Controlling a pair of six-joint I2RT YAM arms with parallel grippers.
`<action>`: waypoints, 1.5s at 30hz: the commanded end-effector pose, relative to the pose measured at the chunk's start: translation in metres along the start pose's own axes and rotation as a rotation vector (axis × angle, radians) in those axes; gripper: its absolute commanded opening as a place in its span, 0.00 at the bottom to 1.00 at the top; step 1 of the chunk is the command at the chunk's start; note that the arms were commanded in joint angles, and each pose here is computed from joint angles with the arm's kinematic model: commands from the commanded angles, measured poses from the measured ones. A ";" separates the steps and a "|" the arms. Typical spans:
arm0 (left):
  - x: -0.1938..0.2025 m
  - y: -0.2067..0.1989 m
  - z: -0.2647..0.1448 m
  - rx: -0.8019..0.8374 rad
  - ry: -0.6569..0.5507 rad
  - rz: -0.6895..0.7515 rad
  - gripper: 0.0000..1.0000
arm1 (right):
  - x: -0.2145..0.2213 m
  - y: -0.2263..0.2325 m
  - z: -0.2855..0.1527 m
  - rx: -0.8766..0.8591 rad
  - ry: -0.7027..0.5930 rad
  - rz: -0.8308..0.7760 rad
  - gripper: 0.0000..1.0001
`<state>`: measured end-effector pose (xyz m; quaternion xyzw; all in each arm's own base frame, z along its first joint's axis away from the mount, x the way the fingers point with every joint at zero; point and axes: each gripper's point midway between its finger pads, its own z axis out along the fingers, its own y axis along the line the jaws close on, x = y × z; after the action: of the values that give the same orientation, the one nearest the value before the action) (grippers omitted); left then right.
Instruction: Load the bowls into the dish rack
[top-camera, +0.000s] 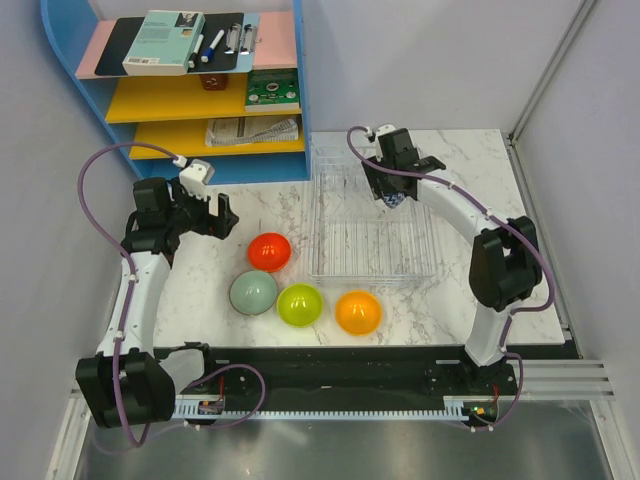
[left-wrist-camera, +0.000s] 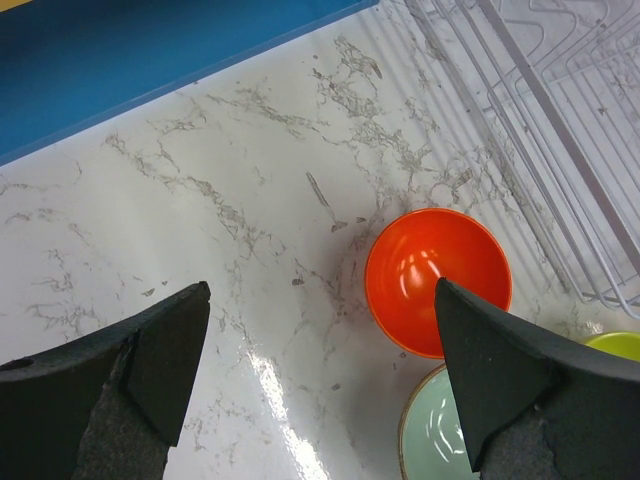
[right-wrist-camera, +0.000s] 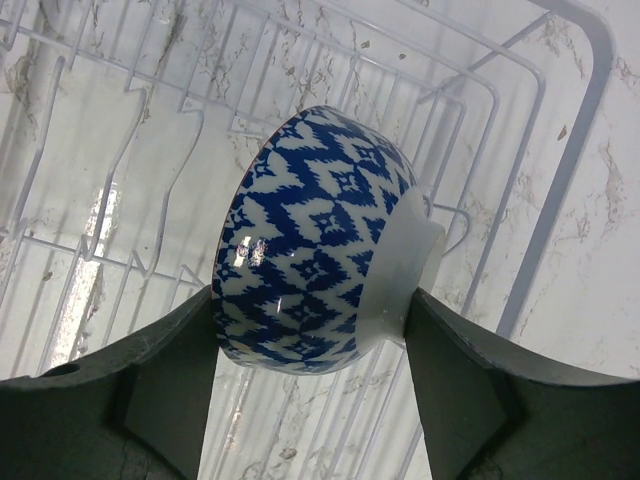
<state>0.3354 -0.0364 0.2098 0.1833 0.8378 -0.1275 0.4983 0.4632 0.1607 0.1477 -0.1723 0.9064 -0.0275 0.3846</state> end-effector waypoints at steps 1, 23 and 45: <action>-0.011 0.001 -0.003 0.005 -0.048 0.046 1.00 | -0.004 0.016 0.010 -0.059 -0.034 0.023 0.00; -0.002 -0.002 0.001 0.037 -0.016 0.061 1.00 | -0.009 0.020 0.007 -0.058 -0.016 -0.036 0.92; 0.129 -0.055 -0.025 0.389 0.326 0.297 0.97 | -0.076 -0.006 -0.120 -0.078 -0.269 -0.115 0.98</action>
<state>0.2539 -0.0538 0.1260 0.3670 0.8418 -0.1779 0.3535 0.4404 0.1690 0.2419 -0.2300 0.8588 -0.0050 0.4577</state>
